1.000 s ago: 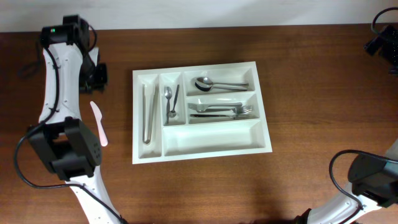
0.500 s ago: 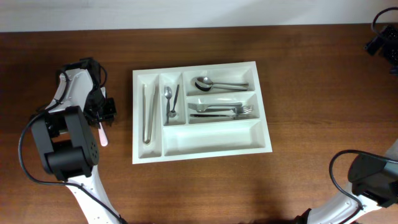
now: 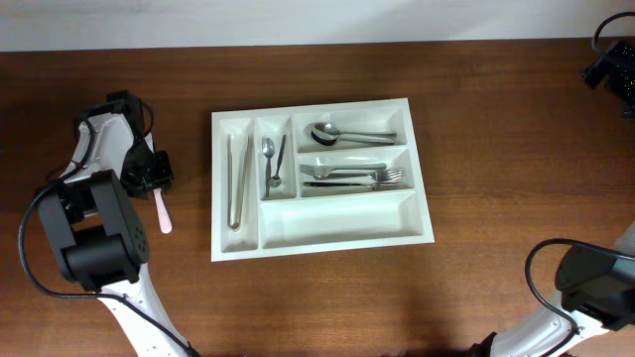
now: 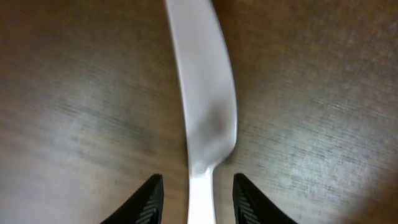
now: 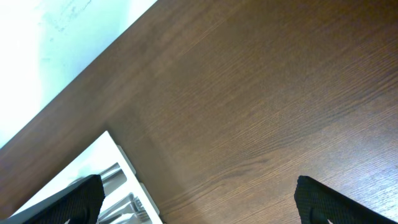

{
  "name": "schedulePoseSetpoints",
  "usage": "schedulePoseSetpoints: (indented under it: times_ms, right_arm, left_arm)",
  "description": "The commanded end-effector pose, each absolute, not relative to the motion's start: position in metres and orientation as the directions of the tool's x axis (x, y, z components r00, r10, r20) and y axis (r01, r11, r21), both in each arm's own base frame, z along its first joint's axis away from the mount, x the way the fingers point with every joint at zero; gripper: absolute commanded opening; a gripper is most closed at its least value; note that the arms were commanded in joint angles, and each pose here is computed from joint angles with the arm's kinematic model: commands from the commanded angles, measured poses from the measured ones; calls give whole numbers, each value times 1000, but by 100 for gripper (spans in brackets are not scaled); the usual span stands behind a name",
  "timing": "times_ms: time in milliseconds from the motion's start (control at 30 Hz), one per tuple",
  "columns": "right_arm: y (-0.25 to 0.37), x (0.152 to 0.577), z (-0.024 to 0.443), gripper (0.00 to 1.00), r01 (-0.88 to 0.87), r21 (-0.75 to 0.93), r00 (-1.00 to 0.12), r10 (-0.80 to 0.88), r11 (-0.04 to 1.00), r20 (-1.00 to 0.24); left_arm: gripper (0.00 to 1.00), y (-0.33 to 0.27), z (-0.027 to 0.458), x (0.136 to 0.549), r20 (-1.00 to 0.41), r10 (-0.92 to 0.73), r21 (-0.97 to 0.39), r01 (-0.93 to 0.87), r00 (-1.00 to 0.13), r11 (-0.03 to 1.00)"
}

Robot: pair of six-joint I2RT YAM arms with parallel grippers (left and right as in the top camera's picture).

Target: Pack container

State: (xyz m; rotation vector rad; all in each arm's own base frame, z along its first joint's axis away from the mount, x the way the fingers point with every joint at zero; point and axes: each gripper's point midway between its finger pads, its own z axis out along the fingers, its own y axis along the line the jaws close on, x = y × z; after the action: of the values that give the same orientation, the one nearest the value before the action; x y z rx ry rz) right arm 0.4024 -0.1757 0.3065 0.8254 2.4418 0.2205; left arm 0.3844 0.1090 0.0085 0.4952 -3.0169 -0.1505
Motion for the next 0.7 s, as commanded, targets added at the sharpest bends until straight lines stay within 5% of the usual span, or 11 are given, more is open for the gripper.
schedulePoseSetpoints:
  times_ms: [0, 267, 433, 667]
  right_arm:
    - [-175, 401, 308, 99, 517, 322, -657, 608, 793, -446]
    - [-175, 401, 308, 99, 517, 322, -657, 608, 793, -446]
    - [-175, 401, 308, 99, 517, 322, -657, 608, 793, -446]
    - [-175, 401, 308, 99, 517, 322, -657, 608, 793, -446]
  left_arm:
    - [39, 102, -1, 380, 78, -259, 65, -254, -963, 965]
    - [38, 98, -18, 366, 108, -258, 66, -252, -960, 965]
    - [13, 97, -18, 358, 136, -258, 66, -251, -957, 966]
    - [2, 97, -8, 359, 135, -236, 64, -229, -962, 971]
